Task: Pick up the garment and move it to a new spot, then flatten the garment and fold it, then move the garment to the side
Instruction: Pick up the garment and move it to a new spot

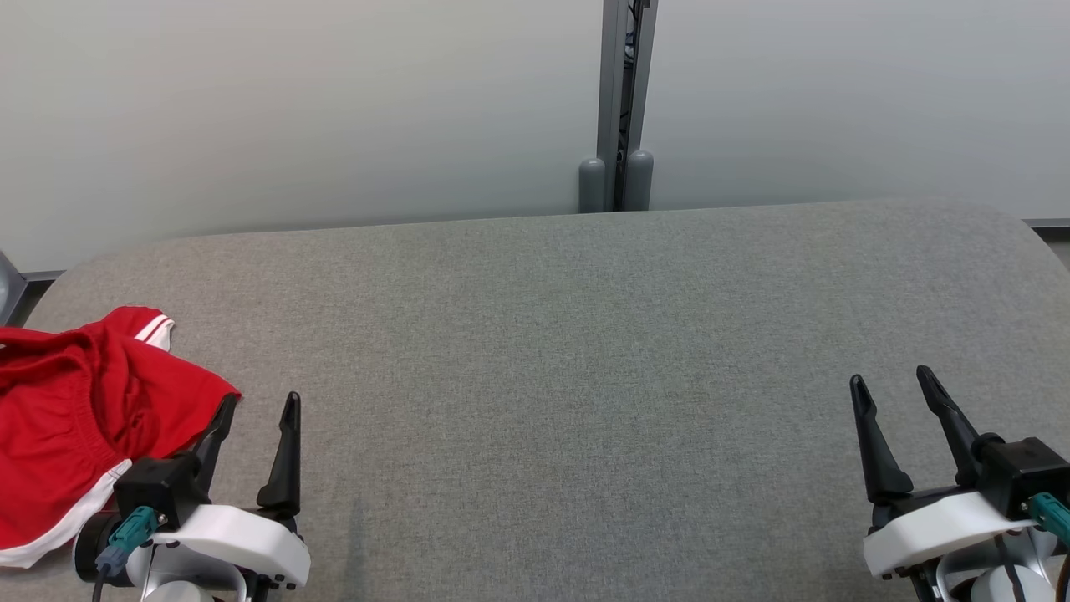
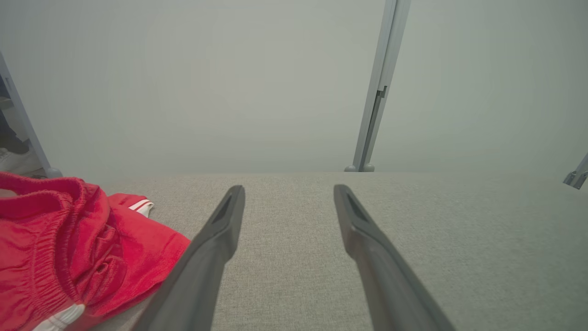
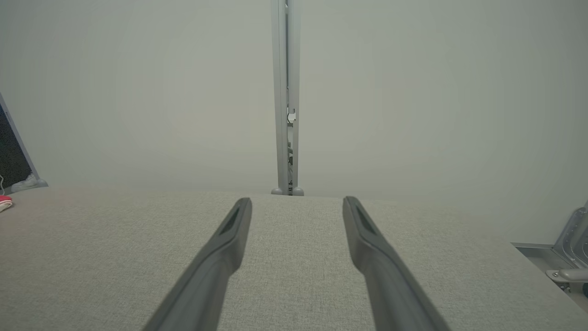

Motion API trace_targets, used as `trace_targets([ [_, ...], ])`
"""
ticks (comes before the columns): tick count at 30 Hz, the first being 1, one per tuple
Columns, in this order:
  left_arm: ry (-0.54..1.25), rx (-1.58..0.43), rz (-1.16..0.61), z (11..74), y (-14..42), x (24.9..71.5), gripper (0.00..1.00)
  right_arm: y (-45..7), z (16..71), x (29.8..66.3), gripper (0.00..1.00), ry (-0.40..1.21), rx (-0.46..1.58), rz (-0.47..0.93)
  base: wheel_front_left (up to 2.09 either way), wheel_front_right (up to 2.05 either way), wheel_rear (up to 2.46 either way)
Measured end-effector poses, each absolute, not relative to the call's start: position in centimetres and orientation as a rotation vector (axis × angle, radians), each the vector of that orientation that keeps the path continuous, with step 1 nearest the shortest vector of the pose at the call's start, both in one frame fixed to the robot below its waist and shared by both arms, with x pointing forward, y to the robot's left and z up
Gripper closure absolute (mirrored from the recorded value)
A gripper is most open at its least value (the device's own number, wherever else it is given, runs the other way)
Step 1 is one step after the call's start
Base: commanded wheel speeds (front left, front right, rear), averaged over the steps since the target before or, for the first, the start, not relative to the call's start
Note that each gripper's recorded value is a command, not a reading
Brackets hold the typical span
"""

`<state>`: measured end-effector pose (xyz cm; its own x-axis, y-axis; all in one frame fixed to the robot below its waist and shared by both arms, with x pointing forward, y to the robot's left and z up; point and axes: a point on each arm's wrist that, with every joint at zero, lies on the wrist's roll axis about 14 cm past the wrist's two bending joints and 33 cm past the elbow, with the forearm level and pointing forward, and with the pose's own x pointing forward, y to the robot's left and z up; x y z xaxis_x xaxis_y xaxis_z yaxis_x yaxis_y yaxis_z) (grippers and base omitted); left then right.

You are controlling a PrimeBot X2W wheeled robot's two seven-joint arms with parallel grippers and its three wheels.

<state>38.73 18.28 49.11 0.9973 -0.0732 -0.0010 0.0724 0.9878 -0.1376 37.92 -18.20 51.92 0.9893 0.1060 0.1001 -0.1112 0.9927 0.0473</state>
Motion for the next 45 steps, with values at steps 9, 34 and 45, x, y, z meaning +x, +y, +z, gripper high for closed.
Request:
trace_targets([
  [9,0.006,-0.108,-0.082,49.1,18.2,38.7,0.0,-18.3,52.0,38.0,0.0,-0.104,0.038,0.107,0.0,0.0,0.0],
  [34,0.005,-0.122,0.009,49.3,21.1,37.5,0.0,-15.4,51.9,39.4,0.0,-0.099,0.065,0.183,0.0,0.0,0.0],
  [45,-0.035,-0.151,0.21,49.8,27.3,33.6,0.0,-7.3,52.7,41.2,0.0,-0.115,0.092,0.397,0.0,0.0,0.0],
])
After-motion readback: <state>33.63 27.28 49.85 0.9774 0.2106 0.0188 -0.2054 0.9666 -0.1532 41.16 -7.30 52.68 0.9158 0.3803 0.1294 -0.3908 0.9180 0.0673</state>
